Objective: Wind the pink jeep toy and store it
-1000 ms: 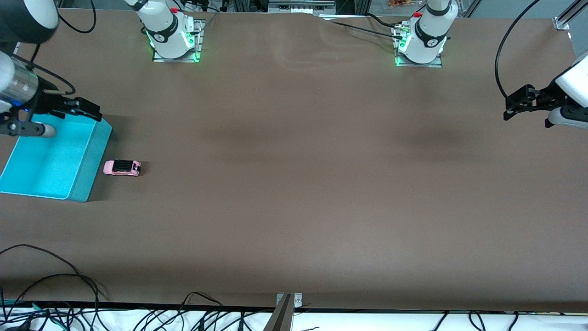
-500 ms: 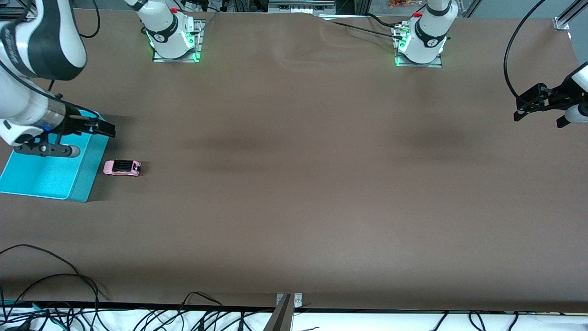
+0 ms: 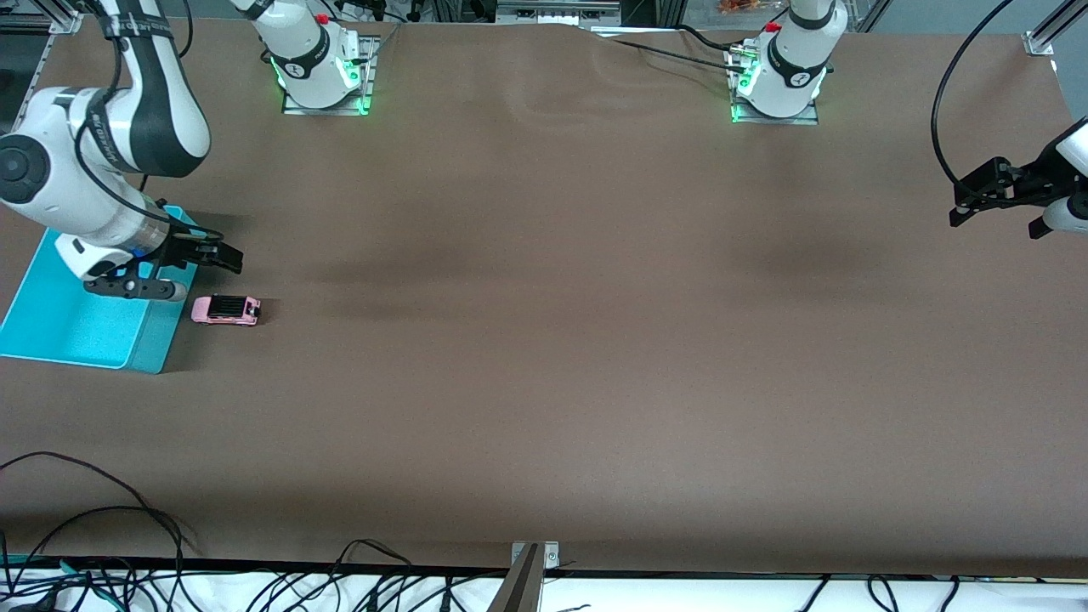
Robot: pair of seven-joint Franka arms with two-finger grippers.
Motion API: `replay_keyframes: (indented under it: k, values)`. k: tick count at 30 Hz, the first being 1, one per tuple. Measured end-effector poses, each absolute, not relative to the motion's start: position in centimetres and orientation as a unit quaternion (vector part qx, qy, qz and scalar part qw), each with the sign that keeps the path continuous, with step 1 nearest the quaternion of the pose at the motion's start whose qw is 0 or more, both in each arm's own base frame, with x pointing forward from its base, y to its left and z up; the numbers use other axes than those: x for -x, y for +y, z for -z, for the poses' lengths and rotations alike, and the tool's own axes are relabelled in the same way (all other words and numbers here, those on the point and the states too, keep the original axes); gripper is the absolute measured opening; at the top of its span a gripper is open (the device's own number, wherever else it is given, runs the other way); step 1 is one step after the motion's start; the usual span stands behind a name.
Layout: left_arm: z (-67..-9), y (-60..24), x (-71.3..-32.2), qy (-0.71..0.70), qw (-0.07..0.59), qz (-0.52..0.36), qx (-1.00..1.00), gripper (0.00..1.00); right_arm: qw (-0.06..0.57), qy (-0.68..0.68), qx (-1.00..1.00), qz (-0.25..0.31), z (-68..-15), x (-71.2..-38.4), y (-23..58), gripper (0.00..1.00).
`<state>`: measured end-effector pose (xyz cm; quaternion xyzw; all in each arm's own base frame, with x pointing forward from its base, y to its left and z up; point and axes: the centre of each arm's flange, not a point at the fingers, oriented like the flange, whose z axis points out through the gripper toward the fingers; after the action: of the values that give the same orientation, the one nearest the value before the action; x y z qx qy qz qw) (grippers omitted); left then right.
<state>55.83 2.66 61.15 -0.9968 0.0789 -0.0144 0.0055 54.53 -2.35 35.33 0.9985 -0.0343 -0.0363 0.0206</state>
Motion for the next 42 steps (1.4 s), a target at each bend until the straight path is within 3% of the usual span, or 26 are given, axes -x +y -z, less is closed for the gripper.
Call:
replay_keyframes:
  k: [12,31,42]
  values:
    - [-61.1,2.7,-55.8,0.079,0.005,0.014,0.997,1.00,0.023,-0.122,-0.991,0.051,-29.6,-52.9,-5.3,1.00]
    - [-61.1,2.7,-55.9,0.079,0.005,0.014,0.997,1.00,-0.002,-0.498,-0.866,-0.042,-27.0,-54.4,-5.4,1.00]
    - [-61.1,2.7,-55.9,0.079,0.005,0.014,0.997,1.00,-0.015,-0.623,-0.780,-0.051,-24.0,-54.6,-6.2,1.00]
